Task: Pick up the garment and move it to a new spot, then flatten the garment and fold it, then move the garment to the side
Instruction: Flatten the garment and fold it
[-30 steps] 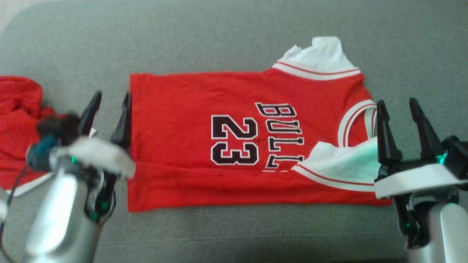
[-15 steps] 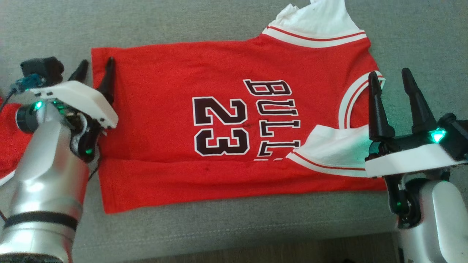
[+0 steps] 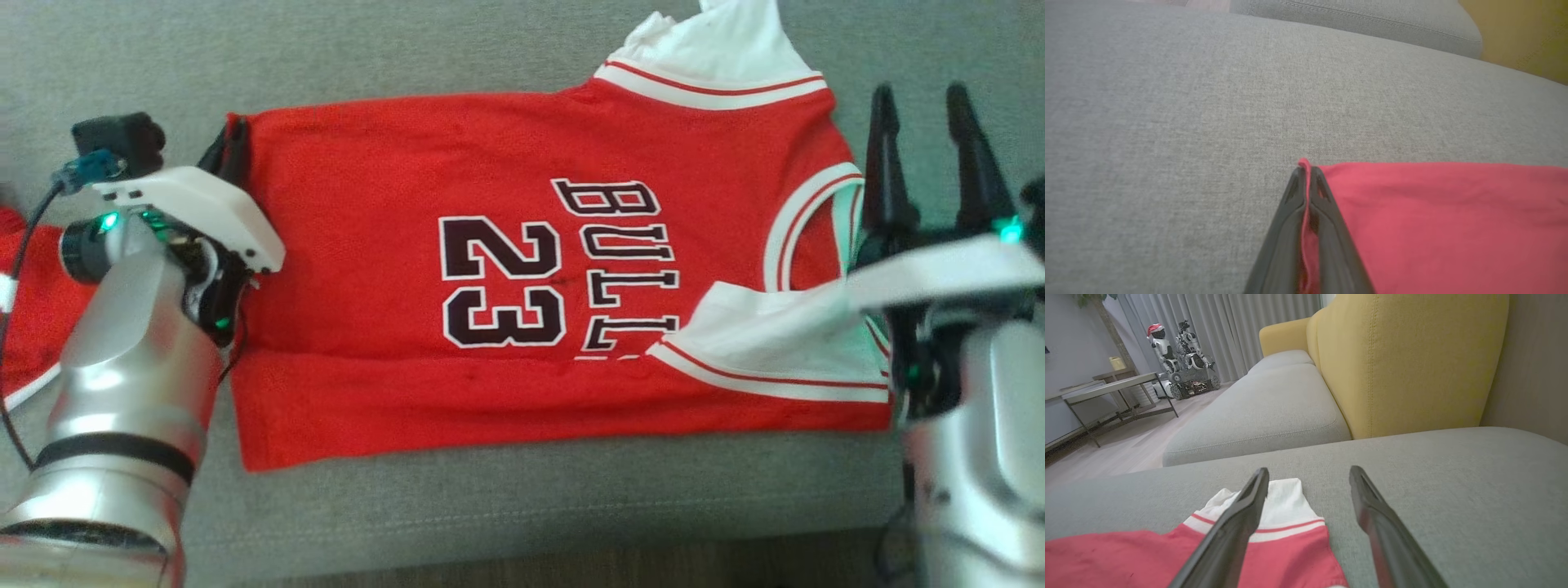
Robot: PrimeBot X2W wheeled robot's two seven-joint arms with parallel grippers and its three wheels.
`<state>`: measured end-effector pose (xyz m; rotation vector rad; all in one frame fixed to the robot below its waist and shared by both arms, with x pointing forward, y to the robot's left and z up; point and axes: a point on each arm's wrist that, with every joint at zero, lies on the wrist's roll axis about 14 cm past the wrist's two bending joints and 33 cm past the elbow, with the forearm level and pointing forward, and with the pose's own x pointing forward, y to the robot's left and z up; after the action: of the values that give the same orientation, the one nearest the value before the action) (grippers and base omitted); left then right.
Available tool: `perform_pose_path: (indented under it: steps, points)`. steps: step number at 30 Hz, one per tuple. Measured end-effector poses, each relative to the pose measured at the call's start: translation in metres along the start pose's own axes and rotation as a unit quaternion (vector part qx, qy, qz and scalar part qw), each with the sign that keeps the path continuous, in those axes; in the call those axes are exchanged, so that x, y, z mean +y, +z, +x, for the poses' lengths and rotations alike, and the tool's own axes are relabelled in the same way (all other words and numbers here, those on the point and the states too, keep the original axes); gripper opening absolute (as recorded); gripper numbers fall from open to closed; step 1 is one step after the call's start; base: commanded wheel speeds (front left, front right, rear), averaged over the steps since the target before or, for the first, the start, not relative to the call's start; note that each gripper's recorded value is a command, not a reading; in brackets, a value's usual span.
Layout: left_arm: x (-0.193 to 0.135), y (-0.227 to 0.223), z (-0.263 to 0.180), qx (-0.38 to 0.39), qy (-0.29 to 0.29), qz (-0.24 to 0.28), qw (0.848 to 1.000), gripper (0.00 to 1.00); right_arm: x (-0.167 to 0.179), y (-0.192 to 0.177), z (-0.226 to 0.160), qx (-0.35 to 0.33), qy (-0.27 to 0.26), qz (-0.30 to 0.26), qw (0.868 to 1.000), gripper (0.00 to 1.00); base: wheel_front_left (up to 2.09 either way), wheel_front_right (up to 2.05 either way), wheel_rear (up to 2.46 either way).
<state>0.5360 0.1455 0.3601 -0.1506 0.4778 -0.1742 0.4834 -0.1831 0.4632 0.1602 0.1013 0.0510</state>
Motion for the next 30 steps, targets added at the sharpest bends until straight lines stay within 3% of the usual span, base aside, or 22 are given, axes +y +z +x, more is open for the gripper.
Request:
perform_pose_path:
  steps: [6, 12, 16, 21, 25, 26, 27, 30]
  points:
    - [-0.003, 0.003, -0.001, -0.006, -0.002, -0.005, 1.0, 0.0, 0.003, 0.002, 0.049, 0.017, 0.011, -0.001, 1.0, 1.0, 0.0, 0.0, 0.0]
    - [-0.003, 0.009, 0.005, -0.021, -0.003, -0.014, 1.0, 0.0, 0.007, -0.026, 0.109, 0.117, 0.025, -0.004, 0.993, 1.0, 0.0, 0.0, 0.0]
    - [0.001, 0.007, 0.008, -0.022, 0.0, -0.023, 0.999, 0.0, 0.02, -0.053, 0.13, 0.187, 0.04, -0.014, 0.981, 1.0, 0.0, 0.0, 0.0]
    - [0.002, 0.008, 0.012, -0.025, 0.001, -0.024, 0.999, 0.0, 0.021, -0.092, 0.133, 0.284, 0.042, -0.04, 0.957, 1.0, 0.0, 0.0, 0.0]
    - [0.002, 0.009, 0.011, -0.025, 0.0, -0.027, 0.999, 0.0, 0.022, -0.09, 0.137, 0.31, 0.044, -0.054, 0.948, 1.0, 0.0, 0.0, 0.0]
    - [0.001, 0.009, 0.01, -0.025, 0.0, -0.028, 0.999, 0.0, 0.022, -0.09, 0.137, 0.313, 0.044, -0.055, 0.947, 0.56, 0.0, 0.0, 0.0]
    - [0.0, 0.009, 0.01, -0.024, -0.002, -0.027, 0.999, 0.0, 0.022, -0.089, 0.136, 0.313, 0.045, -0.057, 0.947, 0.0, 0.0, 0.0, 0.0]
    - [0.0, 0.012, 0.009, -0.027, -0.002, -0.029, 0.999, 0.0, 0.021, -0.086, 0.134, 0.31, 0.043, -0.052, 0.948, 0.0, 0.0, 0.0, 0.0]
